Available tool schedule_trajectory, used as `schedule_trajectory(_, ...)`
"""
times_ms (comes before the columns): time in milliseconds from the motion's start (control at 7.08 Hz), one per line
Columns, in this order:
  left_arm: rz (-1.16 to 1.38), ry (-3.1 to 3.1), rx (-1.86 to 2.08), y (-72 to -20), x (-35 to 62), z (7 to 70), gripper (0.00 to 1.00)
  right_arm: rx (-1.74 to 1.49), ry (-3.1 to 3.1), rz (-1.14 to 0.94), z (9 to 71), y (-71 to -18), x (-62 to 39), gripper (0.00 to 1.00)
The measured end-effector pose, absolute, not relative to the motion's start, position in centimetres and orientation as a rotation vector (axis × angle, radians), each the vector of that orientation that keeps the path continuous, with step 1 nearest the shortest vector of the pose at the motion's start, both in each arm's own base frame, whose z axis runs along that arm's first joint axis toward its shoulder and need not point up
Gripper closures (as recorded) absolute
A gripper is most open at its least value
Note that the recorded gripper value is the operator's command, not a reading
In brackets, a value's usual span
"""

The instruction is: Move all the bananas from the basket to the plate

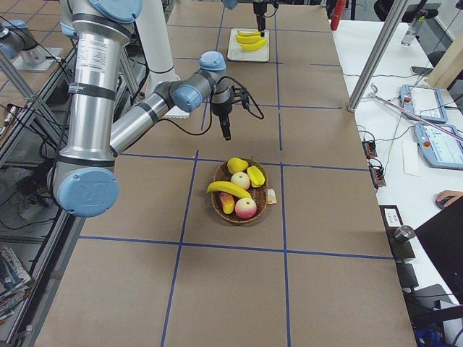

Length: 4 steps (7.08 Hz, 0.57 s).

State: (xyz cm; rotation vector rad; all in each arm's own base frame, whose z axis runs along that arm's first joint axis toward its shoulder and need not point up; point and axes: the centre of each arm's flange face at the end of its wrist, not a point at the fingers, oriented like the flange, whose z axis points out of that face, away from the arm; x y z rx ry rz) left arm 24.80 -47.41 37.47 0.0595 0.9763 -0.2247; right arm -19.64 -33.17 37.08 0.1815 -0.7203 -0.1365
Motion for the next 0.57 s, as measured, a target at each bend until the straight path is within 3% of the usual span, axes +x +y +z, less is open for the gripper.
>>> schedule_trajectory(565, -0.222, 0.978, 0.055, -47.4, 25.5, 37.3, 0.0, 0.019, -0.568, -0.165, 49.7, -35.0, -20.3, 0.0)
